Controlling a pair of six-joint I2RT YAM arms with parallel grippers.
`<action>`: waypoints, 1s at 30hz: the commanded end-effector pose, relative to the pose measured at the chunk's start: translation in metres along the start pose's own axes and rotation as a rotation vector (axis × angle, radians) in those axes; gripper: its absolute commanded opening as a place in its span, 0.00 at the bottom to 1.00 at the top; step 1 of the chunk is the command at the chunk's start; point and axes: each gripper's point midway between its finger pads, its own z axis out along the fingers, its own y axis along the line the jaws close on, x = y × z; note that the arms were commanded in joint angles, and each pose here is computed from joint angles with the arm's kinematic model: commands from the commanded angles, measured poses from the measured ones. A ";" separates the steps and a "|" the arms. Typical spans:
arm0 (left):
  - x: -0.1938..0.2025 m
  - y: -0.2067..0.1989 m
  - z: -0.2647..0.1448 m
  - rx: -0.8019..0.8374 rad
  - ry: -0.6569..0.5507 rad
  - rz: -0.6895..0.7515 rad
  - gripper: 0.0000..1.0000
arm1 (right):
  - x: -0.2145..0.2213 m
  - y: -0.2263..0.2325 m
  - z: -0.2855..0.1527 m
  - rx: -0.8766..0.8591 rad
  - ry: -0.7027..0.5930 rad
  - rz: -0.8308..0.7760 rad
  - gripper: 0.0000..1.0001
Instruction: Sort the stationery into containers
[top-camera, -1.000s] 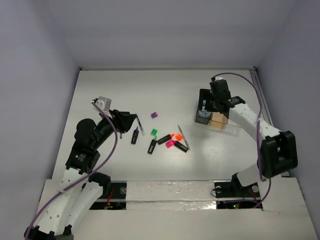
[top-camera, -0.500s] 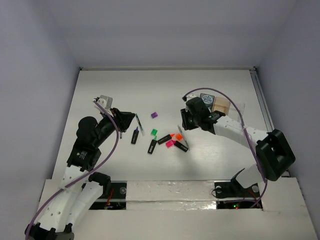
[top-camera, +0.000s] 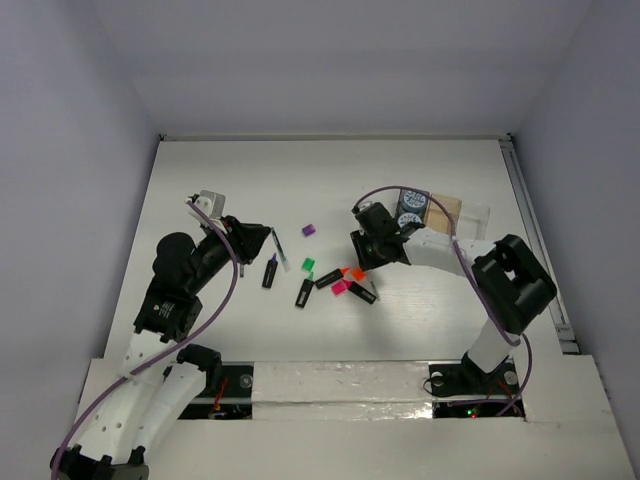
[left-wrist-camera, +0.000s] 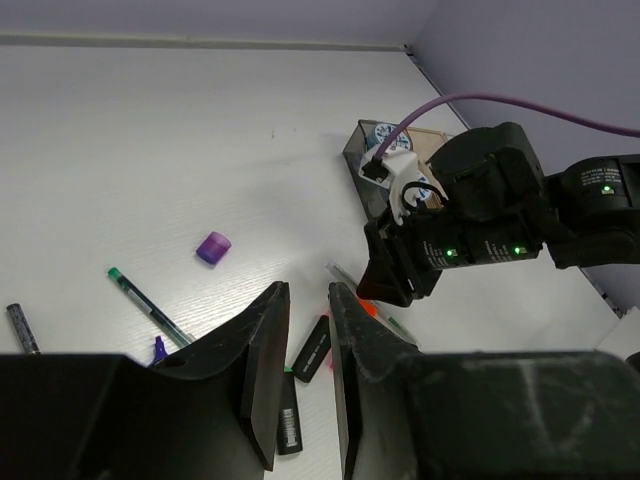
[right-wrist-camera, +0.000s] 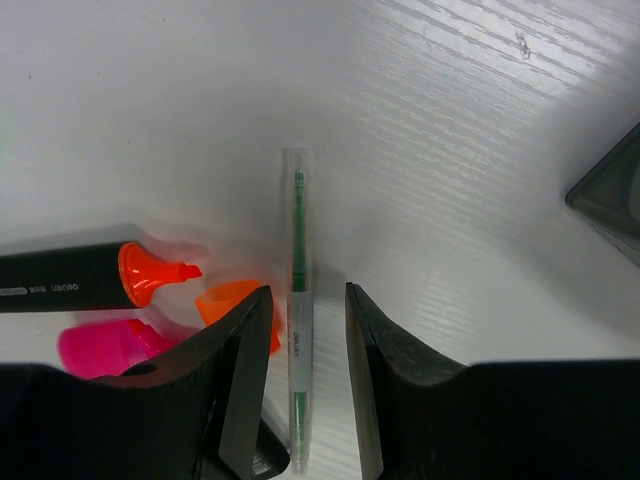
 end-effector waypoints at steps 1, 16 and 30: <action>-0.030 -0.014 -0.005 0.042 -0.081 0.034 0.20 | -0.032 0.007 0.000 0.008 -0.088 -0.003 0.41; -0.031 -0.016 -0.006 0.049 -0.084 0.033 0.22 | -0.018 -0.006 0.020 0.091 -0.031 -0.013 0.30; -0.031 -0.017 -0.006 0.055 -0.086 0.034 0.23 | -0.067 -0.008 -0.025 0.096 -0.208 -0.031 0.00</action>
